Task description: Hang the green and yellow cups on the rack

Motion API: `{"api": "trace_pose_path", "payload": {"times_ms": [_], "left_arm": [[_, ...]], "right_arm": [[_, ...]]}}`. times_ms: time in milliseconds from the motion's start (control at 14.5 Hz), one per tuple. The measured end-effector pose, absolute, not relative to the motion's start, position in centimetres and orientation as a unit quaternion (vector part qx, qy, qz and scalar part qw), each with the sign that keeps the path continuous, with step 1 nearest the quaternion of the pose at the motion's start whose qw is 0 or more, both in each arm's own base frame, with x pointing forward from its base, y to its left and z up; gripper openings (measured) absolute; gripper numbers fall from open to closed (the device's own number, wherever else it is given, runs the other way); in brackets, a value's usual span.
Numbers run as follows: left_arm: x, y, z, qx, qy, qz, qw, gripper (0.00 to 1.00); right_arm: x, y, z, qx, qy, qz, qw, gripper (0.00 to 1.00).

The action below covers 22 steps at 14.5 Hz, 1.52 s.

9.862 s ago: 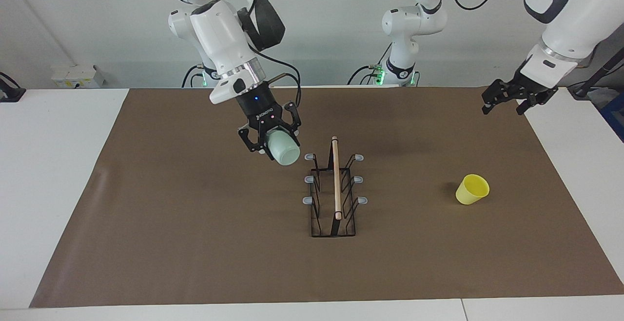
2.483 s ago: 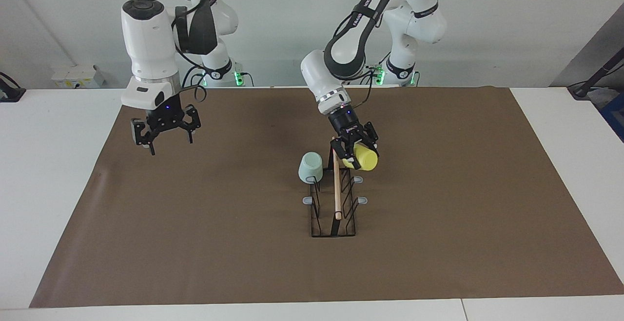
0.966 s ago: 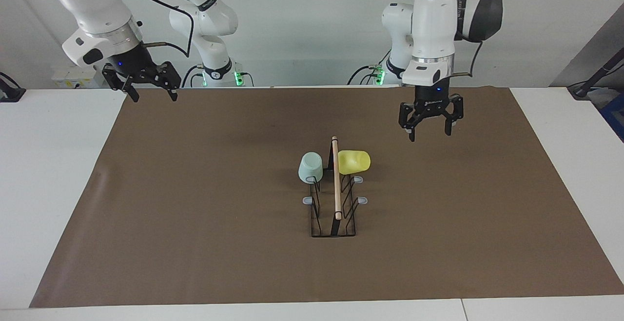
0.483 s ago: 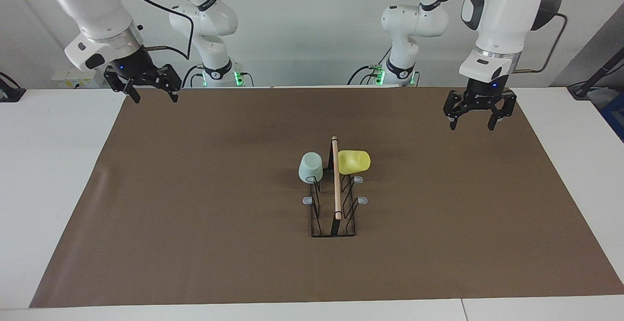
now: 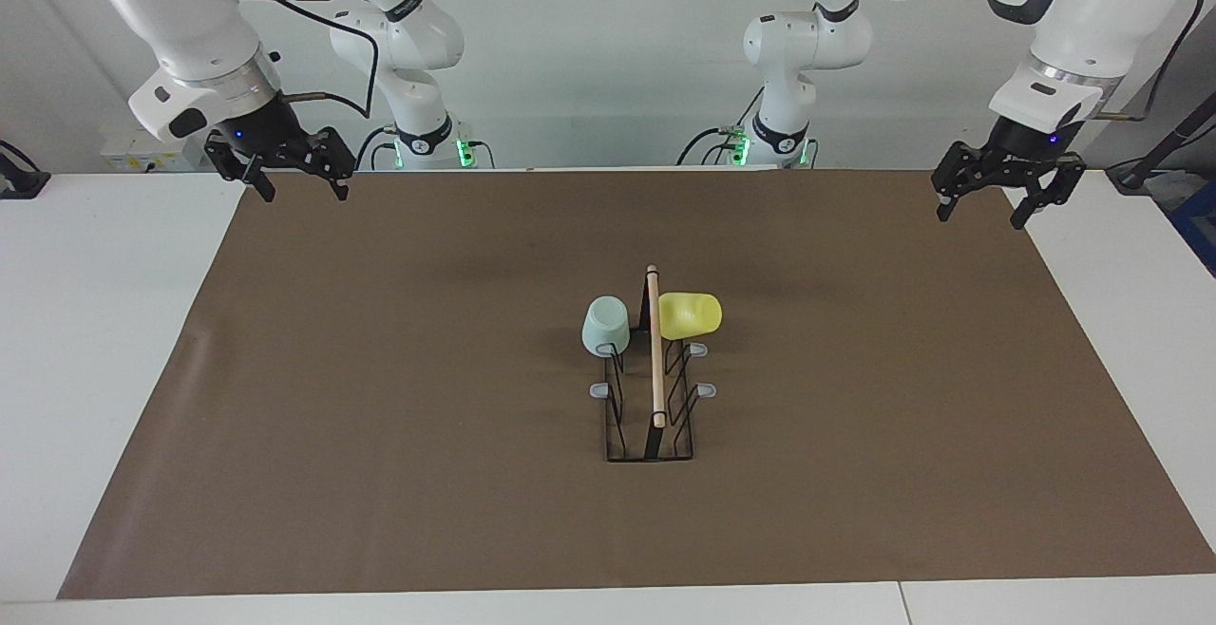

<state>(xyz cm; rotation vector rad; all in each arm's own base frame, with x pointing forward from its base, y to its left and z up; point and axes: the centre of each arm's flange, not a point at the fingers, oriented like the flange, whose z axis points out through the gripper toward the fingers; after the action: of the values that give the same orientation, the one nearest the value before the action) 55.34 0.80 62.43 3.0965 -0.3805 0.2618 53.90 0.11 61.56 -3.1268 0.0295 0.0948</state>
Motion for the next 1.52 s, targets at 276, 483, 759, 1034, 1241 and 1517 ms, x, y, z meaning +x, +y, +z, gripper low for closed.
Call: {"api": "trace_pose_path", "payload": {"times_ms": [276, 483, 759, 1034, 1241, 1517], "left_arm": [[54.8, -0.8, 63.3, 0.989, -0.136, 0.057, 0.009, 1.00], [54.3, -1.3, 63.2, 0.989, -0.142, 0.034, 0.012, 1.00], [53.9, -1.6, 63.0, 0.991, -0.129, 0.018, 0.014, 1.00], [53.5, -3.3, 63.1, 0.994, -0.109, 0.007, 0.015, 1.00], [53.4, -3.2, 63.0, 0.996, -0.092, 0.001, 0.015, 1.00], [53.1, -4.4, 62.9, 0.997, -0.072, -0.007, 0.011, 1.00]], "right_arm": [[53.9, 0.1, 61.6, -0.999, 0.009, 0.030, 0.007, 1.00], [53.9, 0.1, 61.6, -0.999, 0.009, 0.030, 0.007, 1.00], [53.9, 0.1, 61.6, -0.999, 0.009, 0.030, 0.007, 1.00], [53.9, 0.1, 61.6, -0.999, 0.009, 0.030, 0.007, 1.00], [53.9, 0.1, 61.6, -0.999, 0.009, 0.030, 0.007, 1.00], [53.9, 0.1, 61.6, -0.999, 0.009, 0.030, 0.007, 1.00]]}}
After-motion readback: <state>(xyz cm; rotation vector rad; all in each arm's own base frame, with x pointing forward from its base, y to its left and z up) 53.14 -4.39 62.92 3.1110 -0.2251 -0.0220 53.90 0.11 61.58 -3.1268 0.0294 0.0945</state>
